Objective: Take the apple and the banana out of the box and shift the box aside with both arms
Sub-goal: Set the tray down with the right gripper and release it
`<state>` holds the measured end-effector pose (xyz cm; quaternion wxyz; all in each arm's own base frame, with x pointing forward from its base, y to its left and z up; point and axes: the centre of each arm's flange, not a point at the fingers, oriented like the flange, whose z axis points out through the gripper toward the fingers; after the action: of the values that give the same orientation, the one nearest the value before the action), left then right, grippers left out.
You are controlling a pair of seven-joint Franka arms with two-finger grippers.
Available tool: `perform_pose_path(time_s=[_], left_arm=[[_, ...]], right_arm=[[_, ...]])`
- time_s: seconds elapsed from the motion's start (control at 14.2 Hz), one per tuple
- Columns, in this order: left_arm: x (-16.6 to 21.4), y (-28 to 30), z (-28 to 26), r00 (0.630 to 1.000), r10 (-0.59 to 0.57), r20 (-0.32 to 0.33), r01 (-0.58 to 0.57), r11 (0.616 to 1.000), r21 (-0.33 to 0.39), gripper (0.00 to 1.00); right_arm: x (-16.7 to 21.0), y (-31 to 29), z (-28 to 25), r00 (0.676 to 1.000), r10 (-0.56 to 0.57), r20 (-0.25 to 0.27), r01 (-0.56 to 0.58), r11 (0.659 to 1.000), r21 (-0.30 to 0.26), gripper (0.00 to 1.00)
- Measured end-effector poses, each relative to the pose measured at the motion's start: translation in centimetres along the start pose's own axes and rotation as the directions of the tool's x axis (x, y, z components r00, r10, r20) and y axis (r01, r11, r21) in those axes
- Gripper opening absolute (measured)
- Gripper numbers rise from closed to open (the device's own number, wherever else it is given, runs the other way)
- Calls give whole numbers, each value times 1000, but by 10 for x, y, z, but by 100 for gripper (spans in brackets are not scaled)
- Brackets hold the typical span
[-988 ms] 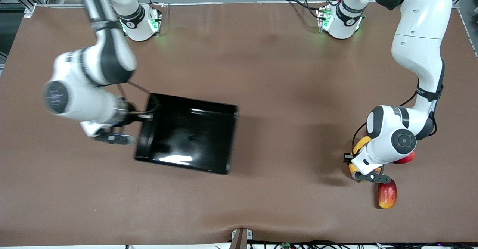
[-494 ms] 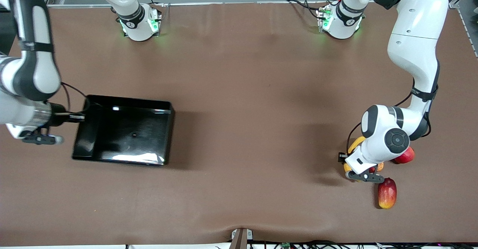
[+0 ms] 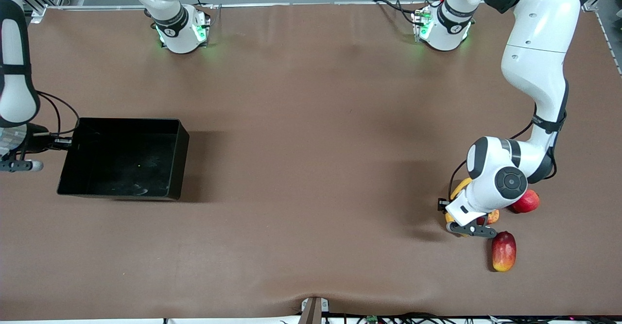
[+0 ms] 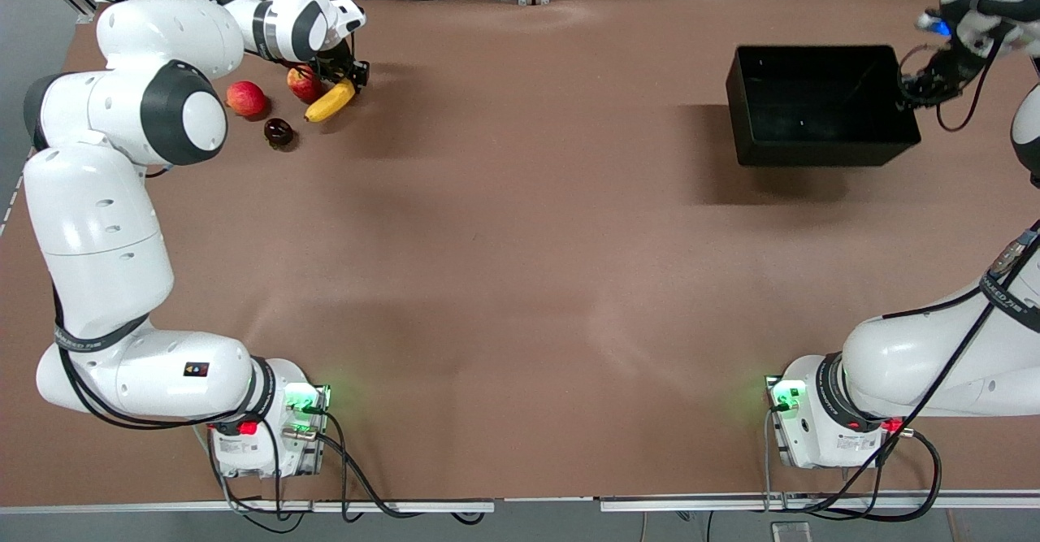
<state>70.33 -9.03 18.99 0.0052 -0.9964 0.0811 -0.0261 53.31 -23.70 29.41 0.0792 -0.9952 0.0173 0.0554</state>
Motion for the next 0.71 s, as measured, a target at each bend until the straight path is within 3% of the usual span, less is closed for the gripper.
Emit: perform_pose_path(time_s=[0.35, 0.56, 0.71], left_arm=[[0, 1, 7, 1000, -12, -6, 12, 1000, -1, 42], [7, 1, -12, 999, -12, -37, 12, 1000, 1, 68], [13, 0, -43, 998, -11, -60, 11, 1000, 6, 89]], right_arm=[[-20, 16, 43, 999, 24, 22, -25, 1000, 12, 5], [-20, 15, 53, 999, 35, 31, -36, 999, 31, 9], [-18, 13, 55, 999, 27, 36, -29, 999, 37, 30]])
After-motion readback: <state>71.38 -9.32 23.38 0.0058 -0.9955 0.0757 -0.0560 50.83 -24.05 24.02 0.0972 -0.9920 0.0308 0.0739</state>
